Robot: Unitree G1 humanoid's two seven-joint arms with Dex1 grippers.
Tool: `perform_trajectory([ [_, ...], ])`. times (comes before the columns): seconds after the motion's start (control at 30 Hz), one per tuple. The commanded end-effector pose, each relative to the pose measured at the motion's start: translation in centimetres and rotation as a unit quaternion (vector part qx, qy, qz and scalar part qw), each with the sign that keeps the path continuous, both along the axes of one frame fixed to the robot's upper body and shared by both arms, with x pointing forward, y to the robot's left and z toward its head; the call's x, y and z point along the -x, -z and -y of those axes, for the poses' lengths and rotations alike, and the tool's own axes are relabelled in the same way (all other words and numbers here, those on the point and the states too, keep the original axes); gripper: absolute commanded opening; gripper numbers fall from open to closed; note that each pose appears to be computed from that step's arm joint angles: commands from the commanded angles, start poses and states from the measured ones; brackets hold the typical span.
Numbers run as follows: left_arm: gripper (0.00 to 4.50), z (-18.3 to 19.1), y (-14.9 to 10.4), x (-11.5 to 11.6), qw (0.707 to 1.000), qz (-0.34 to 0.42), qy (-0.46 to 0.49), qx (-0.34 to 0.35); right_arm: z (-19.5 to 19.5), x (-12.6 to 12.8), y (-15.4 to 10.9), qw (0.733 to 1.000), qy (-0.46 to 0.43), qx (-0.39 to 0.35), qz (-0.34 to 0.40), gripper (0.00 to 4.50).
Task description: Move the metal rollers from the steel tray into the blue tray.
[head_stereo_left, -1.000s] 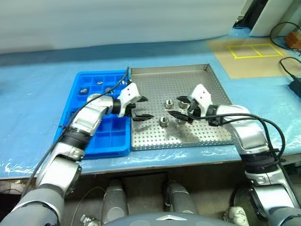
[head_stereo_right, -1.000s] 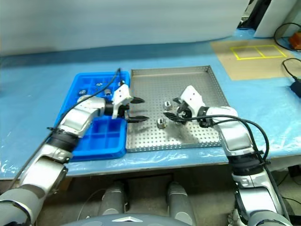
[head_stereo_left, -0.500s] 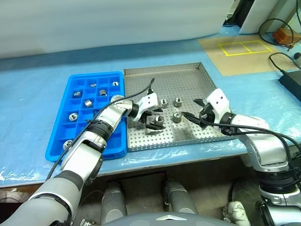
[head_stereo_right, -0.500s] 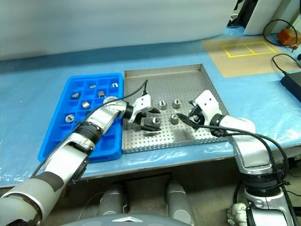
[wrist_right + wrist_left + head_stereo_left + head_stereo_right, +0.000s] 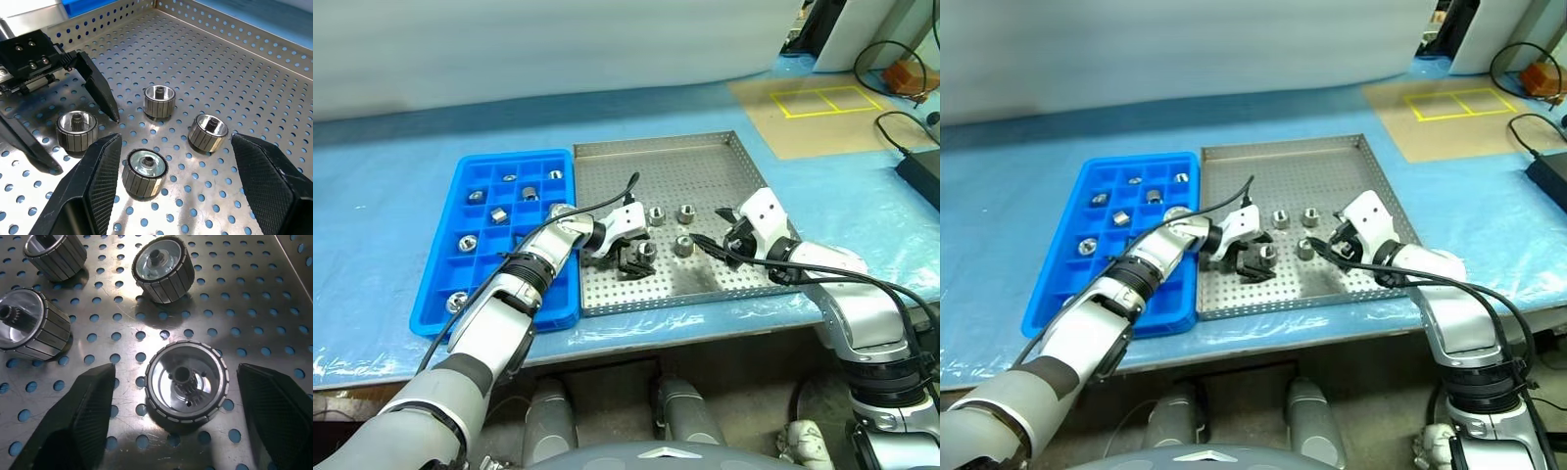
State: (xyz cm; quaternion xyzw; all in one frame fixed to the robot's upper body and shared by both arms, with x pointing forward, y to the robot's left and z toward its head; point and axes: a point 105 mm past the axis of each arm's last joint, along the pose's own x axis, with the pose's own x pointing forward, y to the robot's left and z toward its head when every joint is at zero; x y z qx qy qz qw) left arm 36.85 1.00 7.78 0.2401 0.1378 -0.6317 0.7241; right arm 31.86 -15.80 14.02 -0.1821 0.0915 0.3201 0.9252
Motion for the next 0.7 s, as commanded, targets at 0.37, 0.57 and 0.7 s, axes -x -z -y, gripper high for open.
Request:
perform_trajectory([
  [0.37,1.91,-1.1,-0.1,0.4,1.000,0.000,0.003,0.011,-0.7,-0.6,-1.4,0.999,-0.026,0.004,0.026,3.68],
  [0.57,1.91,-3.5,-4.4,1.2,0.997,0.047,0.021,0.057,-1.7,-0.4,-1.6,0.998,-0.056,-0.011,0.018,3.68],
  [0.7,1.91,-6.7,-6.9,-0.8,0.990,0.078,-0.071,0.090,-2.8,-0.5,-1.7,0.997,-0.081,-0.010,0.017,3.68],
])
